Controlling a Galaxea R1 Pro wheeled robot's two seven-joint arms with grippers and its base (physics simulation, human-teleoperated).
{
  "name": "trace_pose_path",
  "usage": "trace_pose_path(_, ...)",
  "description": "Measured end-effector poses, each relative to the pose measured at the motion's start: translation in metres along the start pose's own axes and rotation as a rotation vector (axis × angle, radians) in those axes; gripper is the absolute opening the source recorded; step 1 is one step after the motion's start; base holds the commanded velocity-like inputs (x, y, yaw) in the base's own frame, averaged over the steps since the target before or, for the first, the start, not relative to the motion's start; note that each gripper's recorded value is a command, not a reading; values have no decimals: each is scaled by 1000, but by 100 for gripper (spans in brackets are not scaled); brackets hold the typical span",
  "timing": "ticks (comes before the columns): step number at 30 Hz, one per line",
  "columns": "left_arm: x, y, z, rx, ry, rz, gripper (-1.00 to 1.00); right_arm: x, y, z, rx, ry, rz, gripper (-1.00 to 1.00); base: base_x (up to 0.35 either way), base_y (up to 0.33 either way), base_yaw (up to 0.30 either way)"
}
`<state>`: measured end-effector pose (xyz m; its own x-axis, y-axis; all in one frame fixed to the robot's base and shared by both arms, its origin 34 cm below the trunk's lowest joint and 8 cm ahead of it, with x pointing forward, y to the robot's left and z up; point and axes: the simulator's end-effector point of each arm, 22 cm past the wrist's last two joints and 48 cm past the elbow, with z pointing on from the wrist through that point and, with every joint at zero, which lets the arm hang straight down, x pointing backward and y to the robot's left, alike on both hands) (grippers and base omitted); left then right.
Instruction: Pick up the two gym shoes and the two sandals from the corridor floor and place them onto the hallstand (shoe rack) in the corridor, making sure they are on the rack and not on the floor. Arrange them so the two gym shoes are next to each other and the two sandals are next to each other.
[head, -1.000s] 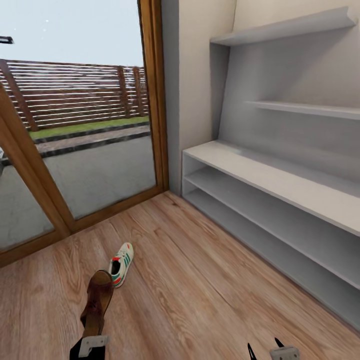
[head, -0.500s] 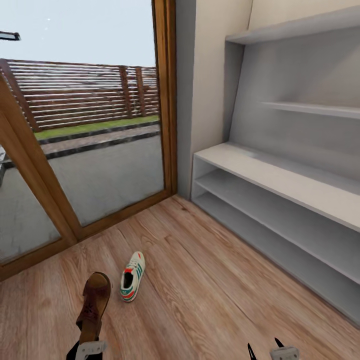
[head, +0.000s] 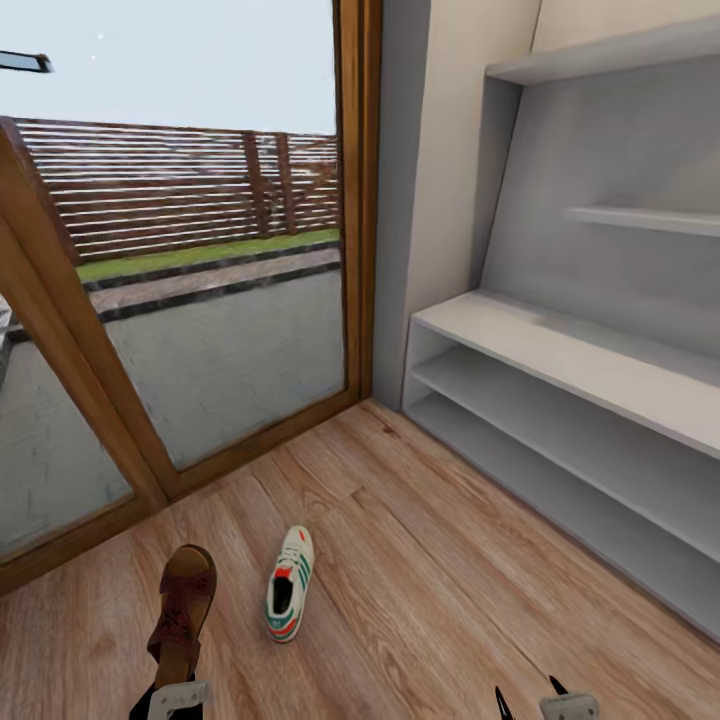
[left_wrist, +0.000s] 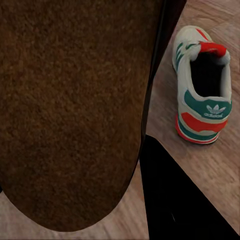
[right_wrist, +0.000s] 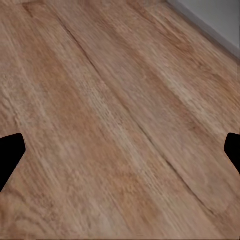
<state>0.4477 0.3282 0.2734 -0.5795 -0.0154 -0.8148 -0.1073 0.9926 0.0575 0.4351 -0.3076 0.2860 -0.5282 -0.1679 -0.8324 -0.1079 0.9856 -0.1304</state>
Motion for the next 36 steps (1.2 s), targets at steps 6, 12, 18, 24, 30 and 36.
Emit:
trace_pose_path(6, 0, 0, 0, 0, 0, 0, -100, 0, 0, 0, 0, 0, 0, 100, 245, 250, 106)
trace_pose_path(12, 0, 0, 0, 0, 0, 0, -100, 0, 0, 0, 0, 0, 1, 100, 188, 217, 257)
trace_pose_path(18, 0, -1, 0, 2, -1, 0, -100, 0, 0, 0, 1, 0, 1, 100, 38, 52, 273)
trace_pose_path(24, 0, -2, 0, 3, -1, 0, -100, 0, 0, 0, 1, 0, 1, 100, 4, 5, 154)
trace_pose_path(30, 0, -2, 0, 4, -1, 0, -100, 0, 0, 0, 1, -1, 1, 100, -9, 13, 25)
trace_pose_path(36, 0, -2, 0, 3, -1, 0, -100, 0, 0, 0, 2, -1, 1, 100, -90, 193, 4)
